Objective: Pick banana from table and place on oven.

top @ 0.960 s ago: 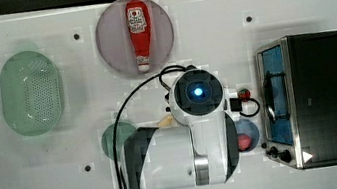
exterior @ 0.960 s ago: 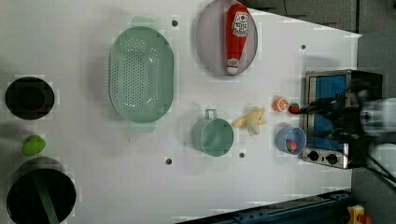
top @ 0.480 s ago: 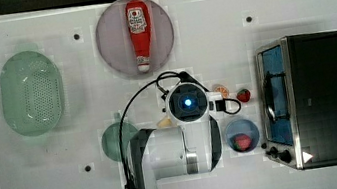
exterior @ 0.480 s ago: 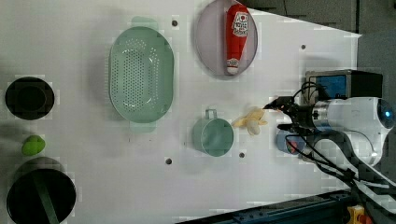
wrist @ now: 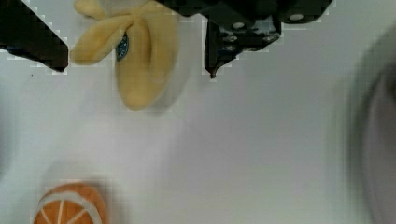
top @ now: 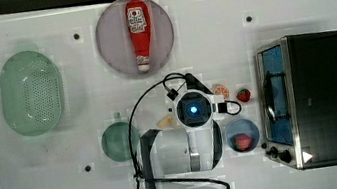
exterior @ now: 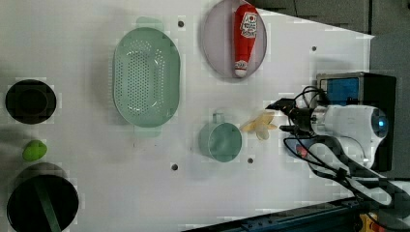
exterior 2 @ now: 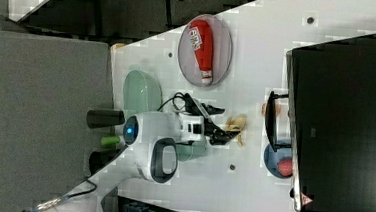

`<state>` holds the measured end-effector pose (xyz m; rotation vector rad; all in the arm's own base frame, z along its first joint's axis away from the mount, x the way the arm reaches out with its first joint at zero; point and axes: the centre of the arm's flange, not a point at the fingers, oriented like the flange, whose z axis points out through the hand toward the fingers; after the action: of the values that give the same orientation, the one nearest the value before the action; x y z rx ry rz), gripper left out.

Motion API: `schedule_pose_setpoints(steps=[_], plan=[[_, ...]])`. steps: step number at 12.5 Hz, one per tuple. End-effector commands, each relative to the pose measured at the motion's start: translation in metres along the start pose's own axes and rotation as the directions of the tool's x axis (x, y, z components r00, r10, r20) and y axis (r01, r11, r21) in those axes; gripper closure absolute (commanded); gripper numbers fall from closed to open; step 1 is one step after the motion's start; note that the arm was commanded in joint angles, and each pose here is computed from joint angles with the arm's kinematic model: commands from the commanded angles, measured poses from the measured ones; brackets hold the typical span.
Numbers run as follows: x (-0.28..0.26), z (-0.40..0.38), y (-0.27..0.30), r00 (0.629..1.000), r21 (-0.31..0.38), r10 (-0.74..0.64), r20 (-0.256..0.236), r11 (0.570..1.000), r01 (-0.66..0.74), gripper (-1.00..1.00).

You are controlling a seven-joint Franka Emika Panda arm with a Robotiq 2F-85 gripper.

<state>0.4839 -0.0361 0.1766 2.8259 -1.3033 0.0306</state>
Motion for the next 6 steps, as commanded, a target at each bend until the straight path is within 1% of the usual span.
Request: schedule_pose_setpoints(steps=[1,6], plan=[[-0.0137,0.0164,0.0034,1.0,-0.012,-0.011,0.018,1.0,0.011,-0.92],[-0.0123,0.0183,0.0007,1.0,0.011,-0.012,-0.003,1.0,0.012,0.28]])
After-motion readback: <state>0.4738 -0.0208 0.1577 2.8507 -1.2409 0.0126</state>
